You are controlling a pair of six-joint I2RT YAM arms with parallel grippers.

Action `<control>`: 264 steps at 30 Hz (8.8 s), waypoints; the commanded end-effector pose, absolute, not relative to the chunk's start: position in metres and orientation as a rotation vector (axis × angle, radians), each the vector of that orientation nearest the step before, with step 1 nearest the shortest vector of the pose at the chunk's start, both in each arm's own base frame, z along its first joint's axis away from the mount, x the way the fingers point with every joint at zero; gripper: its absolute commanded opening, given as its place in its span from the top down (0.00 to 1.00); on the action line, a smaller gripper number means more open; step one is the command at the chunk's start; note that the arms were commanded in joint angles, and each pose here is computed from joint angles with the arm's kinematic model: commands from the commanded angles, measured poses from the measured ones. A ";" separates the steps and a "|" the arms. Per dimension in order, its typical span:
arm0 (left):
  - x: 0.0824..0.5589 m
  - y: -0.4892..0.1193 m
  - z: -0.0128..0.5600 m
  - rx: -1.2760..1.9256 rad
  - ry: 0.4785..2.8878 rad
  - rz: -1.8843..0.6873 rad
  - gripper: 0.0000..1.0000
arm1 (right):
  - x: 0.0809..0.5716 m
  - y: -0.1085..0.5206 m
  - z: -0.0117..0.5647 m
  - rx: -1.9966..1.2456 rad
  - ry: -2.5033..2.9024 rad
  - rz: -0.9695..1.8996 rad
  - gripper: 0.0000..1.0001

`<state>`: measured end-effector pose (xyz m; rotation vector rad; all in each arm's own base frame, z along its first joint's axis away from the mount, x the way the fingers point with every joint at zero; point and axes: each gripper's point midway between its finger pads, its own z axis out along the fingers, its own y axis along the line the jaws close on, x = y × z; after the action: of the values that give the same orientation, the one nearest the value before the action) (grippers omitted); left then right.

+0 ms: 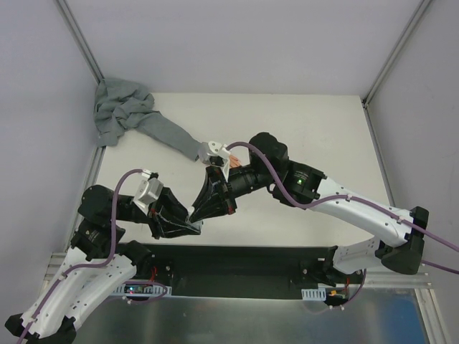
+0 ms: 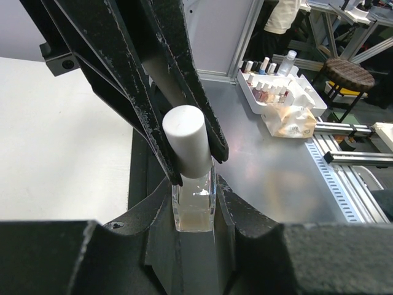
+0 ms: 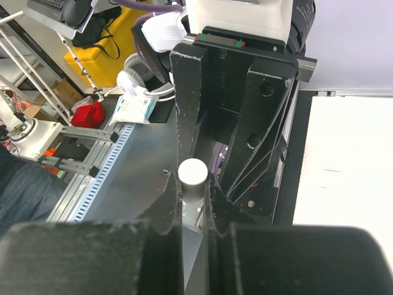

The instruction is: Paint the nails

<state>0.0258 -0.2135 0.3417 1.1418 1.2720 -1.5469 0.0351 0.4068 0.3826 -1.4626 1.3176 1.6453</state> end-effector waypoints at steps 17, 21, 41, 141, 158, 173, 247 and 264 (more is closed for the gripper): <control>0.062 -0.208 0.384 0.921 1.130 -1.296 1.00 | 0.044 0.403 0.366 -1.401 1.298 1.591 0.99; 0.065 -0.208 0.385 0.907 1.126 -1.284 1.00 | 0.048 0.406 0.356 -1.395 1.342 1.571 0.99; 0.174 -0.196 0.376 0.692 1.242 -0.801 1.00 | 0.119 0.387 0.276 -0.419 1.899 0.278 0.99; 0.141 -0.205 0.347 0.769 1.368 -0.982 1.00 | 0.090 0.425 0.334 -0.536 1.798 0.521 0.64; 0.019 -0.209 0.353 1.211 1.239 -1.499 1.00 | 0.015 0.390 0.387 -1.410 1.245 1.438 0.17; 0.009 -0.205 0.358 1.246 1.194 -1.504 1.00 | 0.014 0.411 0.412 -1.447 1.167 1.624 0.57; 0.026 -0.208 0.367 1.146 1.256 -1.448 1.00 | 0.013 0.386 0.425 -1.377 1.160 1.539 0.33; 0.025 -0.209 0.366 1.167 1.235 -1.460 1.00 | 0.026 0.405 0.432 -1.353 1.137 1.598 0.64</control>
<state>0.0325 -0.2110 0.3504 1.1320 1.3224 -1.4640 0.0319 0.4056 0.3964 -1.3647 1.2794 1.5457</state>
